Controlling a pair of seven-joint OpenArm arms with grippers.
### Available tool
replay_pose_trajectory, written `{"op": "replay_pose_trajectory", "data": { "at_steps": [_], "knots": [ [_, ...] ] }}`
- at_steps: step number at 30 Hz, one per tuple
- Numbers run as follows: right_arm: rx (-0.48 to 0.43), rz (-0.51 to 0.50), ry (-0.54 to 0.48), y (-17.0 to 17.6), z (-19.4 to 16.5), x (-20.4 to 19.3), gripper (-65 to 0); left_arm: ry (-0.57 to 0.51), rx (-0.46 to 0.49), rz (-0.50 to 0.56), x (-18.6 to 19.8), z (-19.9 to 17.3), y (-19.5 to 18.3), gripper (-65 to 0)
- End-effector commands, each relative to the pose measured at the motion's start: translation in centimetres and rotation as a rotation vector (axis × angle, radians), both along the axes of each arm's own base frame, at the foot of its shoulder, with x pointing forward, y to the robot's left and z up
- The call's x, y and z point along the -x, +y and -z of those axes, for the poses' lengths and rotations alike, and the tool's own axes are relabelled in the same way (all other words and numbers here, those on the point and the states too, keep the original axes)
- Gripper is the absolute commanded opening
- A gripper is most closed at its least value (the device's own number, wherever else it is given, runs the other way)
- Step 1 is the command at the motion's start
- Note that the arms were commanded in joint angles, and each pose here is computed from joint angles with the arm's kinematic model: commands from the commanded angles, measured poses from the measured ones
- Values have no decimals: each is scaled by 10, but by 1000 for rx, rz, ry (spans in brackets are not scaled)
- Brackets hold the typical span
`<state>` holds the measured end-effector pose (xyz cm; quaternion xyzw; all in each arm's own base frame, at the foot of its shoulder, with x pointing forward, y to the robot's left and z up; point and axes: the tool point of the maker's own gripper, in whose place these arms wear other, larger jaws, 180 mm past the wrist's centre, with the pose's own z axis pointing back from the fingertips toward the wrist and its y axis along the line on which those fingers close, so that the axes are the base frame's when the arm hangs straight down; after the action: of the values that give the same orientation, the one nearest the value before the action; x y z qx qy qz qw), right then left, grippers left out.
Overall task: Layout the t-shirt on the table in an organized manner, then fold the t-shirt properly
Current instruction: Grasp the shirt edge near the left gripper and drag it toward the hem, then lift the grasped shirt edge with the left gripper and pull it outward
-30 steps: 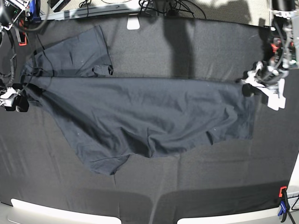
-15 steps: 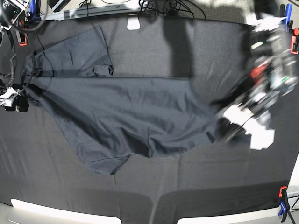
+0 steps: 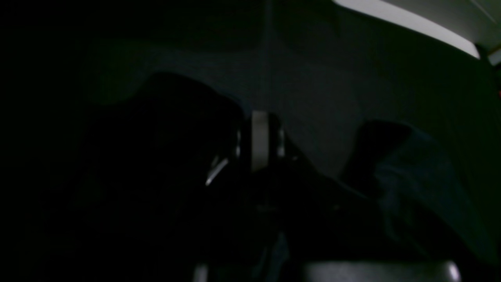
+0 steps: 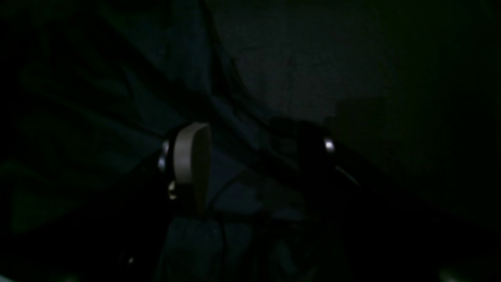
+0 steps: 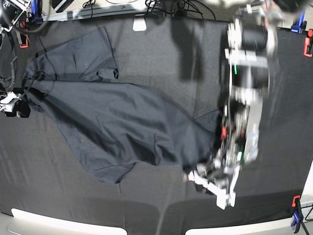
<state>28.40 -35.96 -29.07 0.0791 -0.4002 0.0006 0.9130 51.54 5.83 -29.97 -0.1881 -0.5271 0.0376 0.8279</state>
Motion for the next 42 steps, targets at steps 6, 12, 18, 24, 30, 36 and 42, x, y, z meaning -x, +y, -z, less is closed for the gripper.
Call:
{"op": "replay_pose_trajectory", "data": {
  "at_steps": [6, 12, 18, 24, 30, 36, 42],
  "knots": [
    [32, -16, -57, -5, -20, -8, -310, -66, 16, -31, -50, -38, 3, -650],
    [32, -16, -57, -5, -19, -8, -310, -84, 14, -37, -71, -60, 4, -650],
    [8, -14, -57, 1, -14, -8, -310, -84, 15, 3, -70, -60, -3, -428],
    [-34, -13, -57, 13, -4, -7, -310, -73, 5, 86, -65, -59, -11, -354],
    [-33, -13, -57, 13, -4, -7, -310, 84, -61, 227, -46, -40, -2, -354],
    [-33, -13, -57, 13, -4, -7, -310, 124, 94, 367, -1, -35, 30, -356],
    [-33, -13, -57, 13, -4, -8, -310, 155, -11, 357, 54, 9, 61, -360]
  ]
}}
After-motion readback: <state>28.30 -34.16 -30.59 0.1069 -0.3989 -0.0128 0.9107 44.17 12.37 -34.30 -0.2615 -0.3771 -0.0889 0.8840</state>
